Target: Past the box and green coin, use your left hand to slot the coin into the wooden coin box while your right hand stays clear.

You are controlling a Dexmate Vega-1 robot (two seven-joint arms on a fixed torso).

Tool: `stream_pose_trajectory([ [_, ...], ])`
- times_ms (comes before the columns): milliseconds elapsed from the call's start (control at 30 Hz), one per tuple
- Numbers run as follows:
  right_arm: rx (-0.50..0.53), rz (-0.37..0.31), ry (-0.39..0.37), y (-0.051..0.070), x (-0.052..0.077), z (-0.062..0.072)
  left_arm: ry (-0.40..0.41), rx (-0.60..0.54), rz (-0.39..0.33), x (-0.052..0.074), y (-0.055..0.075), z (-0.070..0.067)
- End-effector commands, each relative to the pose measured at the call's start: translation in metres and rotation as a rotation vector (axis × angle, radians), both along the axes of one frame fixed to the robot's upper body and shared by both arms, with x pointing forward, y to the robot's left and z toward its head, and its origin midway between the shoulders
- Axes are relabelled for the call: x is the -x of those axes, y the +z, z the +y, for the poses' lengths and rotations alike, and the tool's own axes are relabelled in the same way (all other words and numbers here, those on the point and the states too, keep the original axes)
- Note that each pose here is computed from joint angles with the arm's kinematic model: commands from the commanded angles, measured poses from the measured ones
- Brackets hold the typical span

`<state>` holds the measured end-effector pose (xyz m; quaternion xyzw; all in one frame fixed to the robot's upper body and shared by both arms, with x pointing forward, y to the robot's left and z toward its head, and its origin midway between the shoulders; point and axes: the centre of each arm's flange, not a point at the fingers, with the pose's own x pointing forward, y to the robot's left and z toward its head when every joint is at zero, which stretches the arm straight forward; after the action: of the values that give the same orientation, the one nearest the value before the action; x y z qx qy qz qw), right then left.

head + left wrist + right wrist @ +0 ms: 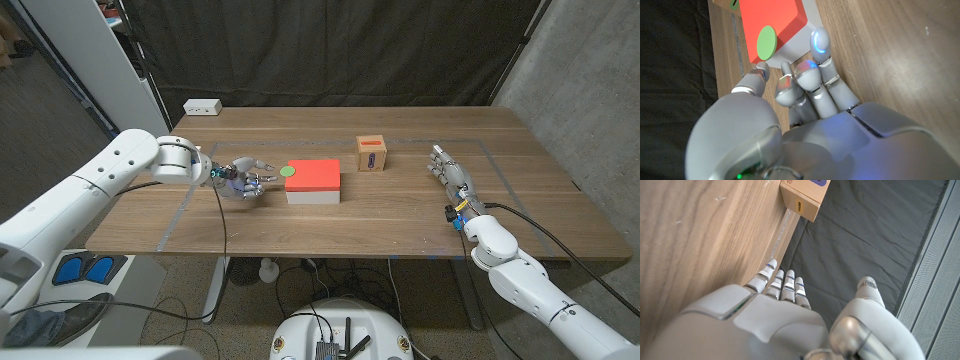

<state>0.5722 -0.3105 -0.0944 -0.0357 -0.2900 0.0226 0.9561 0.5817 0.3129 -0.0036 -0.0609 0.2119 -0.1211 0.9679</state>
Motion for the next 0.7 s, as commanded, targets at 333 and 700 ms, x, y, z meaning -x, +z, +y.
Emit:
stream_pose_trajectory([
  [333,0.011,0.0,0.003,0.0013,0.002,0.0031,-0.029,0.008,-0.039,-0.0031,-0.0006,-0.0042],
  [700,0.014,0.005,0.003,-0.0013,0.0017,0.0032,-0.032,0.001,-0.042,-0.0076,-0.0001,-0.0086],
])
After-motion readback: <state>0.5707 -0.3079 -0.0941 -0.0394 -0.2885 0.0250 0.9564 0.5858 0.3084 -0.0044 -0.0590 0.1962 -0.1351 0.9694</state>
